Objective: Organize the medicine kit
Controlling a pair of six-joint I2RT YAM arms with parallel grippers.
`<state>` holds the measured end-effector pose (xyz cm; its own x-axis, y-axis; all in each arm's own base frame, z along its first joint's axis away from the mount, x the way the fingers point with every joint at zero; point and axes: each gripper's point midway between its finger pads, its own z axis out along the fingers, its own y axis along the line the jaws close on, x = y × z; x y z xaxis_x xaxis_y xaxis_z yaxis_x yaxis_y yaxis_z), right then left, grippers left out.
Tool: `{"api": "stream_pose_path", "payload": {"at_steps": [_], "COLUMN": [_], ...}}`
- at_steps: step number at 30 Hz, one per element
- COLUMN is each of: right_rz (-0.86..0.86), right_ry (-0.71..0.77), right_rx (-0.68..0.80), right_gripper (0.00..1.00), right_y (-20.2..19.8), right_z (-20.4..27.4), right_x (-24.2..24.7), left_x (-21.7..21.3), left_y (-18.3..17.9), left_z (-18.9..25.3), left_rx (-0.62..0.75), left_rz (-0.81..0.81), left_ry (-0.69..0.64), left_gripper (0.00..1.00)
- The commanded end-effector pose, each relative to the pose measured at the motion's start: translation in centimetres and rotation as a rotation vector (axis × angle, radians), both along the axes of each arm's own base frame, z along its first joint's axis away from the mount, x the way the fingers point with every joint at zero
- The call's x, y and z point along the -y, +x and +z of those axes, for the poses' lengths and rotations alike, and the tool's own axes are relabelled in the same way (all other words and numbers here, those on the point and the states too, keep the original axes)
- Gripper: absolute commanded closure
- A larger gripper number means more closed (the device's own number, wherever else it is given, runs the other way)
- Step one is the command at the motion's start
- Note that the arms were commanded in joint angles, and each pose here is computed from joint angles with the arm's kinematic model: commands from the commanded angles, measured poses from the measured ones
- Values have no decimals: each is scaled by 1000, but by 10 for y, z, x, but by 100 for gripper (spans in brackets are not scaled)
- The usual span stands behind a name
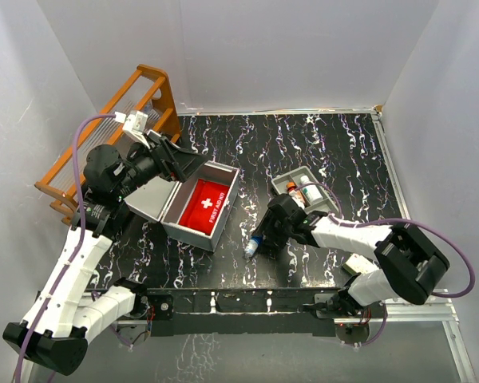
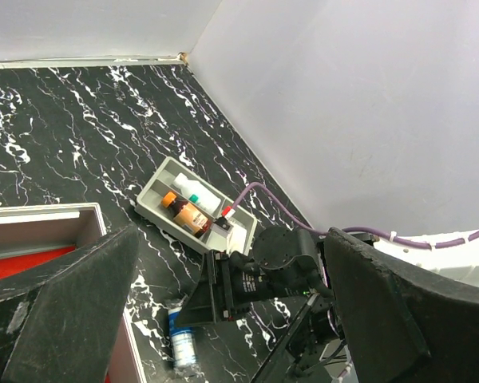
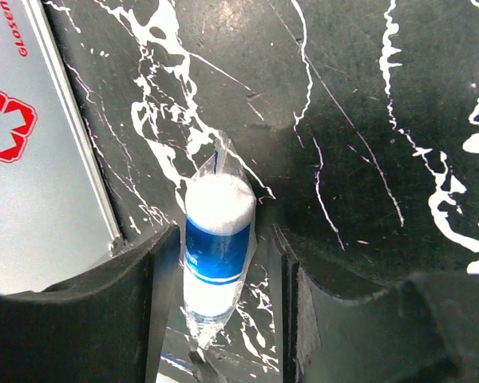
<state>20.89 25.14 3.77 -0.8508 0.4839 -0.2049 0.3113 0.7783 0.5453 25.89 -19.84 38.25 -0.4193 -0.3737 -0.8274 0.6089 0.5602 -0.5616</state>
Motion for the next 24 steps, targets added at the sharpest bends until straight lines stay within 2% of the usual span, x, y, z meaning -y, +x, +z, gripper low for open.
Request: {"api": "stream_pose_path", "payload": {"at_steps": [1,7,14,21,24], "right_rz": [-5,-4,0,-65,-117], "right_ry": [36,32,-24,-132,-167], "right_rx": [24,46,96,257,274], "right_gripper": [58,61,83,84,84], "right_y": [7,6,14,42,54], "right_z": [10,15,22,61,70], "right_x": [-12,-16,-9,20,47], "left_x": [-1,1,2,2,4], "left_y": [-4,3,6,10,5], "left_z": [15,7,2,-36,-52], "left_rx": [50,11,-15,-108,-133], "left_rz": [-5,1,8,14,-5], "left_ry": [2,-24,-30,25,5], "left_gripper": [1,3,3,3,4]}}
